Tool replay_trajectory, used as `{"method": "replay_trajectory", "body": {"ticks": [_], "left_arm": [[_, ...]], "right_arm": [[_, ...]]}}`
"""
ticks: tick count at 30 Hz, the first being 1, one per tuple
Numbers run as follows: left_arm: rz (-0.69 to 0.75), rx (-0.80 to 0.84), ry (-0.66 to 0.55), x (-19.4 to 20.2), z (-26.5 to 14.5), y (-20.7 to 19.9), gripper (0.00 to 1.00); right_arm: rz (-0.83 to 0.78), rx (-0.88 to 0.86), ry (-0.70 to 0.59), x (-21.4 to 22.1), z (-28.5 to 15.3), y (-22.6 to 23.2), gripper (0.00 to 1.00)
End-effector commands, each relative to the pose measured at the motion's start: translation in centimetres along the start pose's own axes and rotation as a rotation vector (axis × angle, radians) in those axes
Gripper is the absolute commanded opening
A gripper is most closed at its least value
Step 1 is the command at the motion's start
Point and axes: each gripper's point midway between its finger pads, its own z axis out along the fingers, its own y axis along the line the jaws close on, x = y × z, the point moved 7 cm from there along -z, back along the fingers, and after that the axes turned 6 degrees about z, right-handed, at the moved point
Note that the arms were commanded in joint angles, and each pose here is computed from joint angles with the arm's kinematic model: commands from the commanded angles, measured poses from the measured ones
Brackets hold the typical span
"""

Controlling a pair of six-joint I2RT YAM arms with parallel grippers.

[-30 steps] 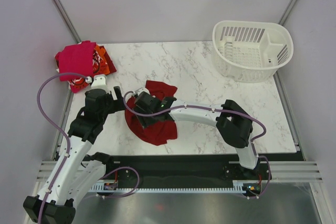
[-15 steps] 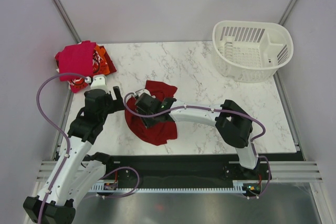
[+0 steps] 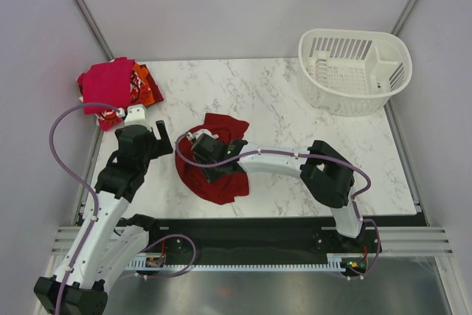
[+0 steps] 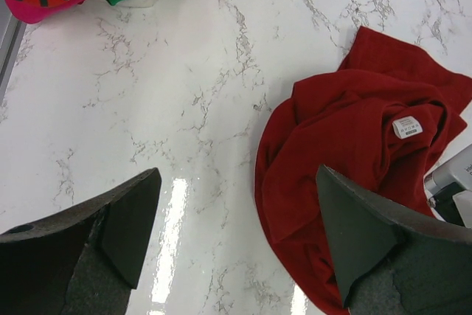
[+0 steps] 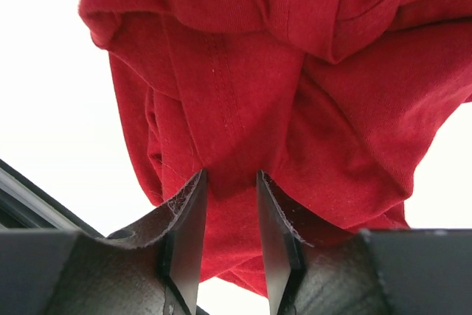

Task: Fold and stack the t-shirts
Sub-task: Flatten the tshirt out

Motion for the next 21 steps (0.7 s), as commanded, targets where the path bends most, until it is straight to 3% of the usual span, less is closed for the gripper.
{"method": "replay_trajectory", "body": {"ticks": [1,6,9,10,14,17,21], "left_arm": [[0.011,-0.022,-0.034,-0.6,0.2,0.3,0.94],[0.01,-0.025,-0.036,-0.7,0.1,0.4,0.94],[0.01,-0.025,-0.032,-0.6,0.2,0.4,0.94],[0.01,-0.025,-0.032,-0.6,0.2,0.4,0.94],[0.008,-0.029,-0.036,-0.6,0.2,0.5,0.94],[0.006,-0.033,-0.04,-0.7,0.1,0.5,0.94],[0.005,-0.034,-0.042,-0.7,0.0,0.6,0.93]], "right_arm": [[0.009,-0.014,0.002,0.3,0.6,0.4,0.4],[0.014,-0.009,-0.007,0.2,0.6,0.4,0.27],[0.015,-0.007,-0.017,-0.1,0.5,0.4,0.13],[0.016,-0.008,-0.02,-0.2,0.4,0.4,0.01],[0.029,-0.018,-0.07,-1.8,-1.1,0.3,0.0],[0.063,-0.053,-0.169,-5.8,-4.7,-0.2,0.0],[0.166,-0.042,-0.425,-13.6,-14.7,-4.2,0.0]]}}
